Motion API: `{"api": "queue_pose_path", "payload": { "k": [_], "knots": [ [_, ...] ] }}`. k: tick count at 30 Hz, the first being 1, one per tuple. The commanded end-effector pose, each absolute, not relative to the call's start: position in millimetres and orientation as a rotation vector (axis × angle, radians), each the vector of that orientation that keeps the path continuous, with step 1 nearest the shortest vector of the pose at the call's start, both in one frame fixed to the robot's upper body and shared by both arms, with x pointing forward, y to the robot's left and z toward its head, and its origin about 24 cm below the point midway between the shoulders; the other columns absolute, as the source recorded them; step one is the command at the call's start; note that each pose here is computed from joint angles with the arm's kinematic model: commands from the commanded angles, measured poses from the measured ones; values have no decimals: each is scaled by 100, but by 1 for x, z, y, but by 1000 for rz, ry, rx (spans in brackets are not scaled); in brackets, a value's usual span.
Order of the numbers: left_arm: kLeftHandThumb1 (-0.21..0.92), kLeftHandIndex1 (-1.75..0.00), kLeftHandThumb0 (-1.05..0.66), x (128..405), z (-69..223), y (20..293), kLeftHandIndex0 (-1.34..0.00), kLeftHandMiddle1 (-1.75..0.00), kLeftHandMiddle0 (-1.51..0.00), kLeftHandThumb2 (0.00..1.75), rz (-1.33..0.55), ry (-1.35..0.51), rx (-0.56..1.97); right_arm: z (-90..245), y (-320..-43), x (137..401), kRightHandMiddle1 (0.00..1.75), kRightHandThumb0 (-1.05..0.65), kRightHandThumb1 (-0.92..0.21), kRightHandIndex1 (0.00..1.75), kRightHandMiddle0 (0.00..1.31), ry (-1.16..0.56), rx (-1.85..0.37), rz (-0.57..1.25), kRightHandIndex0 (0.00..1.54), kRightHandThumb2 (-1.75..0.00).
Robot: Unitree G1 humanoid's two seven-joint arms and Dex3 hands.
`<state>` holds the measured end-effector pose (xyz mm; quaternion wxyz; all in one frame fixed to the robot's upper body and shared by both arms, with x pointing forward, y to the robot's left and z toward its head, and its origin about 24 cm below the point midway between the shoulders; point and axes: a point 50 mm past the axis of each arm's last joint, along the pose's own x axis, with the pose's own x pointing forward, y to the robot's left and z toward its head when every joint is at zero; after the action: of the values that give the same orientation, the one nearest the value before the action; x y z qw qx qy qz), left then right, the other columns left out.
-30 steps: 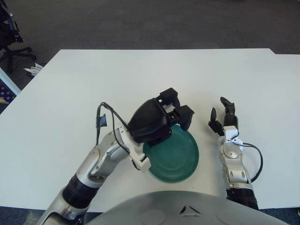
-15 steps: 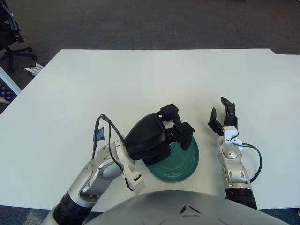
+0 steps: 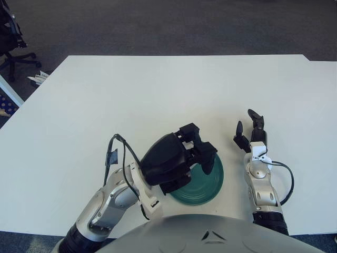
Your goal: Put the charger into the plate.
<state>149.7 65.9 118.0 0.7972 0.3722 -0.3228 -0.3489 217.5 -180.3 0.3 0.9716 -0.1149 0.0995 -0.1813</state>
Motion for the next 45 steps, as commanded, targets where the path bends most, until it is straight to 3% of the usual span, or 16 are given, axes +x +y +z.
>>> {"api": "queue_pose_path", "payload": {
  "k": [1, 15, 26, 45],
  "knots": [
    [19, -175, 0, 147, 109, 61, -48, -161, -77, 143, -752, -657, 792, -46, -173, 188, 57, -66, -92, 0, 0, 487, -203, -341, 15, -85],
    [11, -175, 0, 149, 92, 56, -55, -153, -85, 149, -747, -619, 836, -46, -171, 189, 56, -67, -92, 0, 0, 486, -196, -338, 14, -83],
    [-4, -175, 0, 148, 77, 46, -66, -159, -93, 167, -793, -590, 858, -45, -169, 190, 57, -65, -92, 0, 0, 485, -199, -342, 15, -84],
    [-10, -175, 0, 146, 63, 40, -70, -161, -96, 173, -810, -524, 844, -45, -166, 191, 56, -65, -92, 0, 0, 485, -188, -350, 15, -84]
  ]
}}
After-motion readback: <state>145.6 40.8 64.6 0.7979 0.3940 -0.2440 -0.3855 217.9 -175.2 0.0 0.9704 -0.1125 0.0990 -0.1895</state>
